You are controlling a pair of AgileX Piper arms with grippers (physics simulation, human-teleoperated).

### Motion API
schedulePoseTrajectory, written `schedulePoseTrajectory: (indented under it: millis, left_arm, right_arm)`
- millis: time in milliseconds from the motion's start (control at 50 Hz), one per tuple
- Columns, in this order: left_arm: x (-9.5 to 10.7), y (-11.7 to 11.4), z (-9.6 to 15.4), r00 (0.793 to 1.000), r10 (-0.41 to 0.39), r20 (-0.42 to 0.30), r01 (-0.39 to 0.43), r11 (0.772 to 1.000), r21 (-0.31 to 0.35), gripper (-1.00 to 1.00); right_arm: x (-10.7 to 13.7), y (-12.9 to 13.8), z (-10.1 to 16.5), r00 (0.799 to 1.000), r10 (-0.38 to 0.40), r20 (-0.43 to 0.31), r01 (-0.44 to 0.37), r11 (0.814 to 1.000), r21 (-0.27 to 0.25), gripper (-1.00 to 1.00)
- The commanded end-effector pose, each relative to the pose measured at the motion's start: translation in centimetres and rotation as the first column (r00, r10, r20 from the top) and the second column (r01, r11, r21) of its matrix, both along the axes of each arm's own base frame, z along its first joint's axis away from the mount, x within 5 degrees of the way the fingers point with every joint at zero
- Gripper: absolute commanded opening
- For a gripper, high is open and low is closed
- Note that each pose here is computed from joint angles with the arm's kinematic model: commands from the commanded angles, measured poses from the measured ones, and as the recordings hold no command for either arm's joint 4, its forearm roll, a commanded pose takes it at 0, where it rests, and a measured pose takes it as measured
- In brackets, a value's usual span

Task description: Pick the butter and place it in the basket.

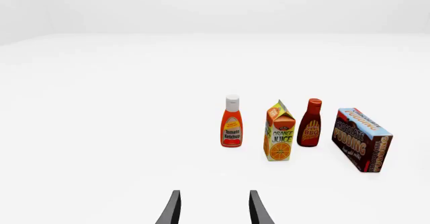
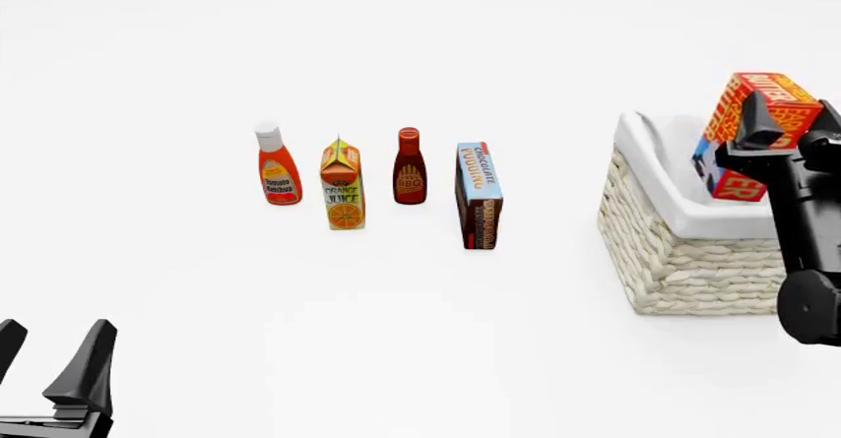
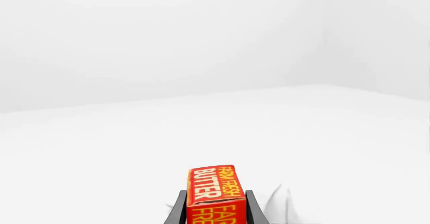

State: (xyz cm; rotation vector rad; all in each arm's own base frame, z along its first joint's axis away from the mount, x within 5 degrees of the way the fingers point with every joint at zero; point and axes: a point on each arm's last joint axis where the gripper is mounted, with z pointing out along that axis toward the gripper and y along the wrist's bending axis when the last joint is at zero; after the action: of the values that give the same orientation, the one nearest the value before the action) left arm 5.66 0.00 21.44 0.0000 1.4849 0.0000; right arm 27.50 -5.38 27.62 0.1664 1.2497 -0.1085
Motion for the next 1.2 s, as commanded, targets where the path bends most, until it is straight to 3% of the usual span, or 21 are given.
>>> schedulePoseTrajectory:
  millis: [20, 1200]
  left_arm:
    - [0.0, 0.0, 0.0, 1.000, 0.000, 0.000, 0.000, 1.000, 0.000, 1.00]
    - [0.0, 0.0, 0.0, 1.000, 0.000, 0.000, 0.000, 1.000, 0.000, 1.00]
  right_arm:
    - [0.1, -0.2, 0.4, 1.000, 0.002, 0.030, -0.002, 1.000, 0.013, -1.00]
    - [1.3, -0.1, -0.7, 1.000, 0.007, 0.014, -0.007, 1.000, 0.000, -1.00]
